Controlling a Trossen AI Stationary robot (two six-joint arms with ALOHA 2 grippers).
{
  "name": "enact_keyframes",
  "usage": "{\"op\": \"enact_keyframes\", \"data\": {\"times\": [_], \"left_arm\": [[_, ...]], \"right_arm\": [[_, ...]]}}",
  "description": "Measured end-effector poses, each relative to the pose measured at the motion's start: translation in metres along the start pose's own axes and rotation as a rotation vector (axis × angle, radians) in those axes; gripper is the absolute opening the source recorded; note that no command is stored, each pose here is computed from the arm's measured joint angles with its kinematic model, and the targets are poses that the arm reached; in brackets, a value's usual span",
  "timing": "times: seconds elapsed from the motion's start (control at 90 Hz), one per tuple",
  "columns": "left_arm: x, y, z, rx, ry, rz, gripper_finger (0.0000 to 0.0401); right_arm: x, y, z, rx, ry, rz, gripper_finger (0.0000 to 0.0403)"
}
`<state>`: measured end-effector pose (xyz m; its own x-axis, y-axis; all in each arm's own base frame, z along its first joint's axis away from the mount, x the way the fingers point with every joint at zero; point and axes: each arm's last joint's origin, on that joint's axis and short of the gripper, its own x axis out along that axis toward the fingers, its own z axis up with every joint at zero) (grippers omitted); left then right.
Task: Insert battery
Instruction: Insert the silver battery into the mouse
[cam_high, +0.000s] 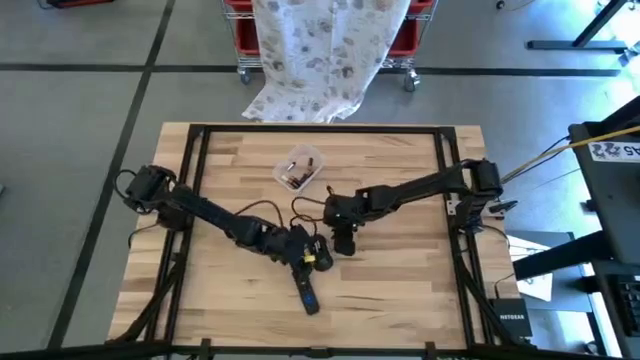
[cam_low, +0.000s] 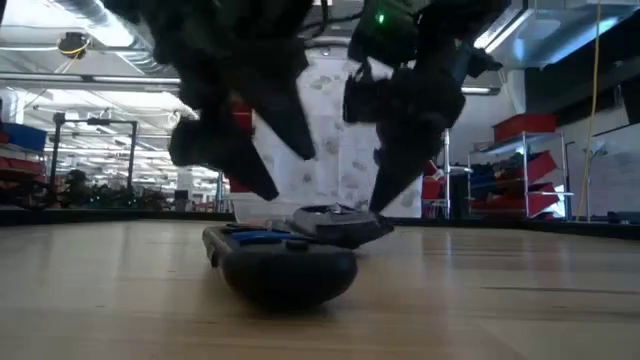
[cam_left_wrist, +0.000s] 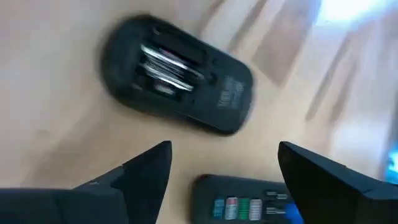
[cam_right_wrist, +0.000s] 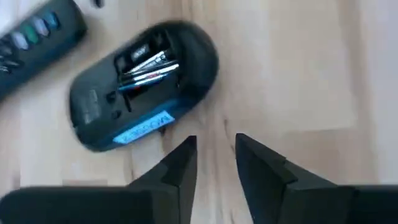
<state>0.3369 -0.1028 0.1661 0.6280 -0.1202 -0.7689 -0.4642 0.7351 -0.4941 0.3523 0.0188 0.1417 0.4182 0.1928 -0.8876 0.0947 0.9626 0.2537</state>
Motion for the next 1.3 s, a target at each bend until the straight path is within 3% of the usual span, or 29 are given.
{"op": "enact_keyframes", "data": {"times": [0.2,0.556,0.733,0.911,1.111,1.3], "left_arm": [[0.02,-0.001,-0.001,-0.008,0.03,-0.116,0.0276],[0.018,-0.004,-0.004,0.01,-0.024,-0.083,0.0276],[0.002,-0.004,-0.002,0.019,-0.003,-0.03,0.0276],[-0.012,-0.01,-0.001,0.123,-0.011,0.077,0.0276],[-0.015,-0.013,0.002,0.159,-0.028,0.104,0.0276],[-0.025,-0.018,0.01,0.41,-0.038,0.238,0.0276]], "right_arm": [[0.022,-0.002,0.003,0.015,-0.031,0.057,0.004],[0.019,0.002,0.025,-0.01,-0.218,0.068,0.0001],[0.019,0.002,0.024,-0.015,-0.201,0.071,0.0],[0.013,0.003,0.023,-0.022,-0.181,0.087,0.0],[0.004,0.005,0.024,-0.062,-0.19,0.067,0.0],[-0.003,0.003,0.022,-0.078,-0.162,0.08,0.0]]}}
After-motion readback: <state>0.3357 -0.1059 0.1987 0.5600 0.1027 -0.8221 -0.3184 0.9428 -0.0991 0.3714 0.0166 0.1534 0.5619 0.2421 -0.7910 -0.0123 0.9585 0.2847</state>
